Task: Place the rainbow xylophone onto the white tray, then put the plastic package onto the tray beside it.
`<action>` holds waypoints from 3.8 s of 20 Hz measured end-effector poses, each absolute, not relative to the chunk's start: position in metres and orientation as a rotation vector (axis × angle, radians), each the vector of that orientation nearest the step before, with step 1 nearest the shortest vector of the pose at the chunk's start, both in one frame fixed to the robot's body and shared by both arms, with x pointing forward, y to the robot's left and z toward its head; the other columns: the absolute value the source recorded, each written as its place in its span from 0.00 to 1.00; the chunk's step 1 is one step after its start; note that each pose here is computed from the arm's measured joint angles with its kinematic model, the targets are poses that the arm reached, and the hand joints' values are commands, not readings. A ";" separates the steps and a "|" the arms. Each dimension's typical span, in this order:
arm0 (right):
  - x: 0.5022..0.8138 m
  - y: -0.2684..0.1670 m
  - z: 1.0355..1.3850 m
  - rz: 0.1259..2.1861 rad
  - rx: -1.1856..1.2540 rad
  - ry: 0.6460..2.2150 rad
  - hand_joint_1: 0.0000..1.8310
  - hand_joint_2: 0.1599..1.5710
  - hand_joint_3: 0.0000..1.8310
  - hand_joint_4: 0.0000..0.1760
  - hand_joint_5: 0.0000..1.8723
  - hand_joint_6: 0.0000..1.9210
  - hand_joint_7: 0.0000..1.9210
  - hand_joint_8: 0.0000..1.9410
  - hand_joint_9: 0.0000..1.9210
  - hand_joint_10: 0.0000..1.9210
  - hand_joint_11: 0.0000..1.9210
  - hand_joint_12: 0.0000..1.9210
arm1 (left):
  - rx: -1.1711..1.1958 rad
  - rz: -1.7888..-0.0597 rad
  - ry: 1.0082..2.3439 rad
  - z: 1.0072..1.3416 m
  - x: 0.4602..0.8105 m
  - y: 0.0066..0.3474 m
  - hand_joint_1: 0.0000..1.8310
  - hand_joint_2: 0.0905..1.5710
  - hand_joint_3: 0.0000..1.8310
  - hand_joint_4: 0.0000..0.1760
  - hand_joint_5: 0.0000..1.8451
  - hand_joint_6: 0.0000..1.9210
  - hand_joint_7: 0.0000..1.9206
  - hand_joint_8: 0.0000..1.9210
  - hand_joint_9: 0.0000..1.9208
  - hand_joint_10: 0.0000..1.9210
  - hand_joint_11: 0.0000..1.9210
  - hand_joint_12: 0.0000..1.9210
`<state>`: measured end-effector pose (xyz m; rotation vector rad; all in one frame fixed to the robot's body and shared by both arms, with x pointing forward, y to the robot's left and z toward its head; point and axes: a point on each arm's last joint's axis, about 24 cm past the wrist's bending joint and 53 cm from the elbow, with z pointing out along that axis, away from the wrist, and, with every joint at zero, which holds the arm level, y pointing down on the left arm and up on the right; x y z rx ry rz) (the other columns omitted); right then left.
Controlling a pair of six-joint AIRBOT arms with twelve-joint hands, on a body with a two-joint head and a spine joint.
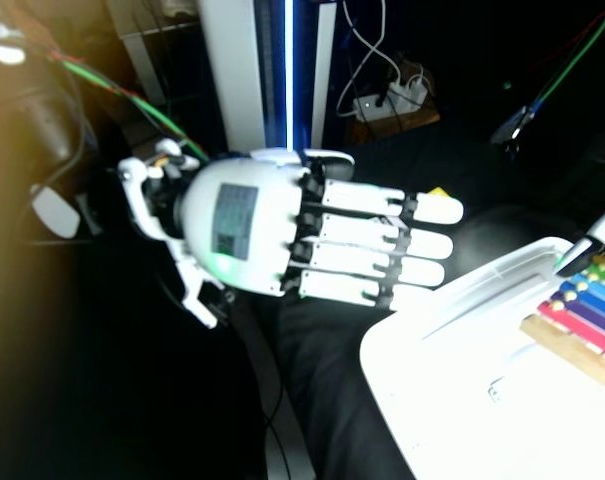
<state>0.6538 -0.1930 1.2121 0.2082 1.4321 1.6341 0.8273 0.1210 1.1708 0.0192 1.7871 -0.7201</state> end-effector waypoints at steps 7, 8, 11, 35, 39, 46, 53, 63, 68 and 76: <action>0.652 -0.184 1.205 1.666 0.200 1.441 0.45 0.45 0.00 0.20 0.13 0.00 0.19 0.00 0.17 0.00 0.09 0.04 | -0.086 -0.683 1.838 1.137 0.843 0.134 0.67 0.62 0.00 0.00 0.14 0.63 0.12 0.78 0.13 0.86 0.13 0.92; 0.652 -0.184 1.205 1.666 0.201 1.443 0.44 0.45 0.00 0.19 0.13 0.00 0.19 0.00 0.17 0.00 0.09 0.04 | -0.096 -0.685 1.842 1.133 0.843 0.134 0.64 0.61 0.00 0.00 0.17 0.60 0.12 0.77 0.13 0.86 0.14 0.93; 0.651 -0.183 1.205 1.669 0.197 1.445 0.46 0.45 0.00 0.20 0.13 0.00 0.19 0.00 0.16 0.00 0.09 0.04 | -0.127 -0.688 1.858 1.122 0.844 0.136 0.61 0.65 0.00 0.00 0.16 0.54 0.11 0.79 0.11 0.91 0.12 0.99; 0.649 -0.175 1.218 1.699 0.152 1.425 0.42 0.45 0.00 0.28 0.14 0.00 0.21 0.00 0.20 0.00 0.14 0.03 | -0.130 -0.743 1.875 1.108 0.836 0.117 0.50 0.45 0.00 0.54 0.01 0.00 0.01 0.00 0.00 0.00 0.00 0.06; 0.644 -0.187 1.234 1.677 0.131 1.422 0.41 0.42 0.00 0.31 0.09 0.00 0.15 0.00 0.16 0.00 0.12 0.01 | -0.091 -0.820 1.812 1.139 0.827 0.113 0.42 0.43 0.00 0.71 0.00 0.00 0.00 0.00 0.00 0.00 0.00 0.01; 0.639 -0.191 1.239 1.593 0.058 1.504 0.40 0.41 0.00 0.32 0.05 0.00 0.10 0.00 0.09 0.00 0.08 0.00 | 0.039 -0.891 1.746 1.173 0.800 0.104 0.51 0.47 0.00 0.12 0.00 0.00 0.00 0.00 0.00 0.00 0.00 0.00; 0.636 -0.159 1.217 1.436 -0.155 1.768 0.34 0.38 0.00 0.43 0.00 0.00 0.03 0.00 0.02 0.01 0.04 0.00 | 0.179 -0.850 1.738 1.190 0.765 0.126 0.43 0.40 0.00 0.00 0.00 0.00 0.02 0.00 0.04 0.00 0.06 0.02; 0.625 -0.143 1.170 1.291 -0.302 1.999 0.32 0.34 0.00 0.00 0.02 0.00 0.04 0.00 0.03 0.00 0.06 0.04 | 0.217 -0.832 1.758 1.186 0.738 0.152 0.48 0.44 0.00 0.00 0.00 0.00 0.02 0.00 0.03 0.00 0.04 0.01; 0.625 -0.132 1.145 1.243 -0.350 2.072 0.26 0.36 0.00 0.00 0.05 0.00 0.06 0.00 0.06 0.00 0.01 0.16 | 0.222 -0.783 1.800 1.172 0.729 0.170 0.48 0.42 0.00 0.00 0.00 0.00 0.01 0.00 0.03 0.00 0.03 0.01; 0.624 -0.122 1.121 1.200 -0.411 2.141 0.24 0.30 0.00 0.00 0.10 0.00 0.12 0.00 0.12 0.00 0.01 0.37 | 0.242 -0.789 1.821 1.162 0.721 0.164 0.52 0.43 0.00 0.03 0.00 0.00 0.00 0.00 0.00 0.00 0.00 0.00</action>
